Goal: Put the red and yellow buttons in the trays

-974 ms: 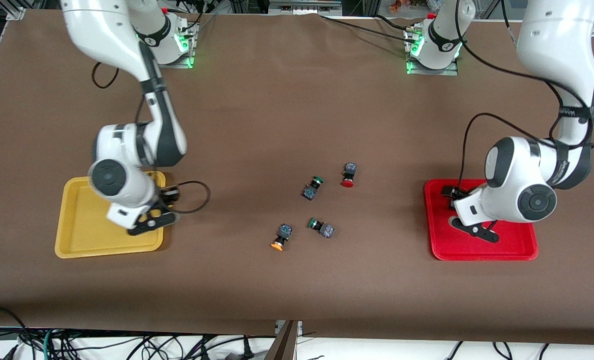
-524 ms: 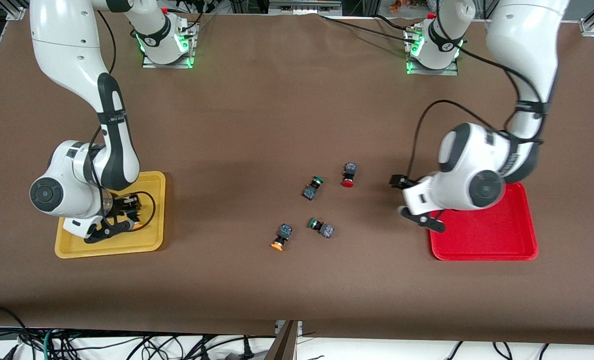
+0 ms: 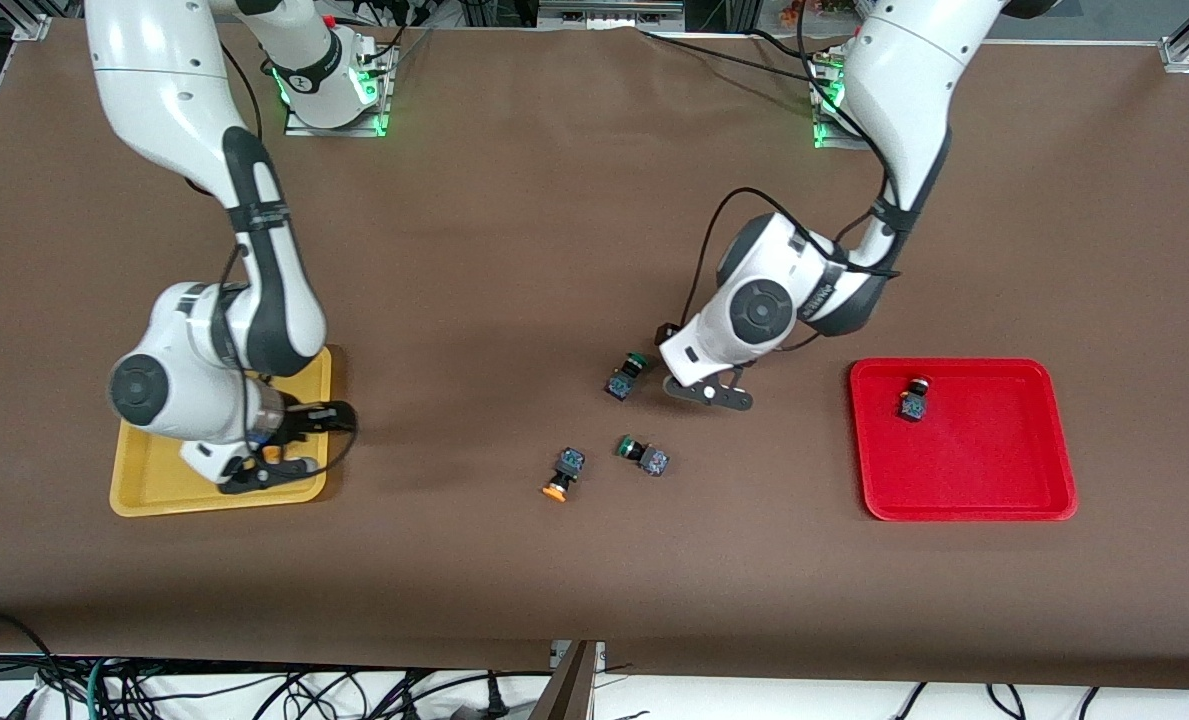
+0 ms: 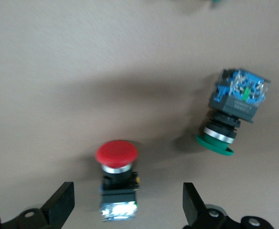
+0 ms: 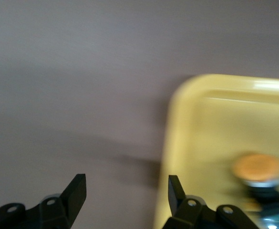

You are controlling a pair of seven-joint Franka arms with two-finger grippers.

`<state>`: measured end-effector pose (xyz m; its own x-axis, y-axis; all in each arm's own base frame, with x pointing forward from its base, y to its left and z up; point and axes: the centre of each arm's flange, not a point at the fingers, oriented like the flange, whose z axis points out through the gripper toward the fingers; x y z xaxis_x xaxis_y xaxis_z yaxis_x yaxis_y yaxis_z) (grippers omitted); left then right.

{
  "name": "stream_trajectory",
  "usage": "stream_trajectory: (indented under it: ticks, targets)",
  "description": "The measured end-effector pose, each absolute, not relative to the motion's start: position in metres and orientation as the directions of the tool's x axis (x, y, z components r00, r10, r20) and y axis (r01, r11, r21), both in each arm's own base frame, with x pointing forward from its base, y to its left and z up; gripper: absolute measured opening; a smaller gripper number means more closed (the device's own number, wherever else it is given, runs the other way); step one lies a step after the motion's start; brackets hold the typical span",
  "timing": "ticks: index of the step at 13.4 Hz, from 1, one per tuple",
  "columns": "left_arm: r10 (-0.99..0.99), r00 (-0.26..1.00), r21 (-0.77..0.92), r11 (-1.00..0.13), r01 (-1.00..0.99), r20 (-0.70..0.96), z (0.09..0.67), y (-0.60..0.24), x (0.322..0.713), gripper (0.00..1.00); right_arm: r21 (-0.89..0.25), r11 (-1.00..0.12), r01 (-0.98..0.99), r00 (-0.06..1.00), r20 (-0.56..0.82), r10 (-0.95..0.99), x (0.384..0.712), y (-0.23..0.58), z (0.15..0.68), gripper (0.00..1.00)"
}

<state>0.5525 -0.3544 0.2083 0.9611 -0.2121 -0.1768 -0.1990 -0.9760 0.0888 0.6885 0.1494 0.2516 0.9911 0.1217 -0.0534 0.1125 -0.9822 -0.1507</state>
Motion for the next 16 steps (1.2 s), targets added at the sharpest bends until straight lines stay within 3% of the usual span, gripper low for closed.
stream_trajectory:
  ticks: [4, 10, 13, 16]
  targets:
    - [-0.268, 0.947, 0.022, -0.963, -0.268, -0.176, 0.189, -0.356, 0.533, 1.0, -0.209, -0.969, -0.134, 0.99, -0.075, -0.121, 0.676, 0.269, 0.264, 0.78]
    - [-0.287, 0.941, -0.008, -0.956, -0.293, -0.18, 0.183, -0.353, 0.529, 0.41, -0.296, -0.88, -0.371, 0.922, -0.01, -0.386, 0.658, 0.385, 0.214, 0.78]
    - [-0.257, 0.947, -0.028, -0.963, -0.267, -0.192, 0.213, -0.338, 0.544, 0.41, -0.327, -0.826, -0.46, 0.876, -0.014, -0.482, 0.659, 0.414, 0.2, 0.78]
    - [-0.193, 0.956, -0.056, -0.976, -0.21, -0.219, 0.296, -0.284, 0.58, 0.41, -0.337, -0.807, -0.485, 0.859, -0.008, -0.512, 0.665, 0.425, 0.192, 0.78]
